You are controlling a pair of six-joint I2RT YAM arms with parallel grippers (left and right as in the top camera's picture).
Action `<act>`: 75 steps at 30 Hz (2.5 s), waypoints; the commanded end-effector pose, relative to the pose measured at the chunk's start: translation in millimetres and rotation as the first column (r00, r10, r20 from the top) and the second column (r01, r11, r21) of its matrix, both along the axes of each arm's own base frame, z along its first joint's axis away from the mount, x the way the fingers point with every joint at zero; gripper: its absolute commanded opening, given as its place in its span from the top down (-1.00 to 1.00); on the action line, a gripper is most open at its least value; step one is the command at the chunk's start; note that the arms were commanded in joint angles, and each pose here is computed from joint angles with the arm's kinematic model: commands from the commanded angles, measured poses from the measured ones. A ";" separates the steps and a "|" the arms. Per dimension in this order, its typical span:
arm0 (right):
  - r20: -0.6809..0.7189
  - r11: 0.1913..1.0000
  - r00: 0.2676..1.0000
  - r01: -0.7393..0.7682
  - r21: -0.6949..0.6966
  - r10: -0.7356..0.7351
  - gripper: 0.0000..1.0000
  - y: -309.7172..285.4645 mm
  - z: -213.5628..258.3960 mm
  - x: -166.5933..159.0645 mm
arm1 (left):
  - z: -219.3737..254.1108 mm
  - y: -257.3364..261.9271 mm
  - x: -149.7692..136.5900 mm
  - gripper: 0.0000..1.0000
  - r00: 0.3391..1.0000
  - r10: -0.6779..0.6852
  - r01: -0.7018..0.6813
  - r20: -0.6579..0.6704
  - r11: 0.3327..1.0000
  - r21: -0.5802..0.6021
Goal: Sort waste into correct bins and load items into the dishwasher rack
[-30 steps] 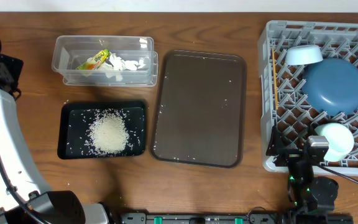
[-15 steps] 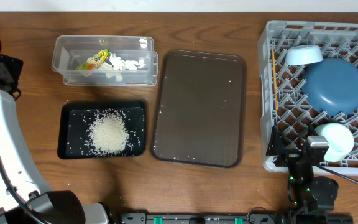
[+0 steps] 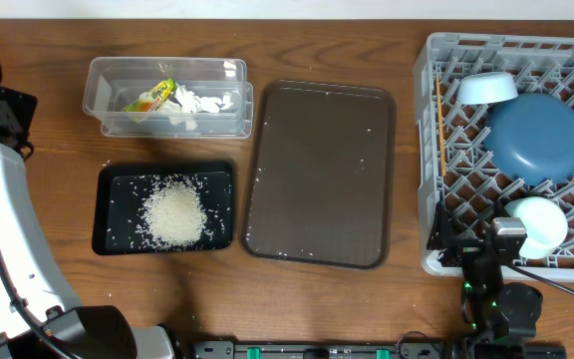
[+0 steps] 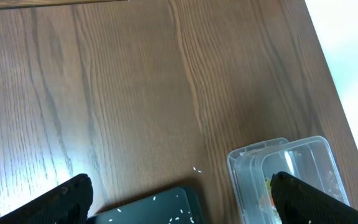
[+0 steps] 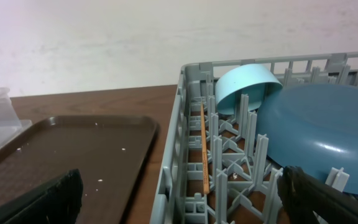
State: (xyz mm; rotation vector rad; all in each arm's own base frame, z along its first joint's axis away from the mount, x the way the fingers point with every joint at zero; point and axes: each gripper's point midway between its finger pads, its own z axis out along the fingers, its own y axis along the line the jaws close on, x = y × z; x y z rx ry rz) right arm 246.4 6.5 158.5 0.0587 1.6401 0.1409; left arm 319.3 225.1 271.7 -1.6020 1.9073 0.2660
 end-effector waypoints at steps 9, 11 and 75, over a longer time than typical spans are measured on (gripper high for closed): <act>0.002 1.000 1.000 0.005 -0.014 -0.005 -0.98 -2.0 0.0 -0.3 | -1.2 1.2 -1.2 -0.87 1.000 0.006 -0.006 -0.006 1.000 0.002; 0.002 1.000 1.000 0.005 -0.013 -0.005 -0.98 -1.9 0.0 -0.3 | -5.2 0.5 -3.3 -0.86 0.999 -0.022 0.022 -0.044 1.000 0.005; 0.002 1.000 1.000 0.005 -0.014 -0.005 -0.98 -1.9 0.0 -0.3 | -143.1 -186.6 -73.3 -0.87 0.563 -0.727 0.518 0.394 0.682 0.517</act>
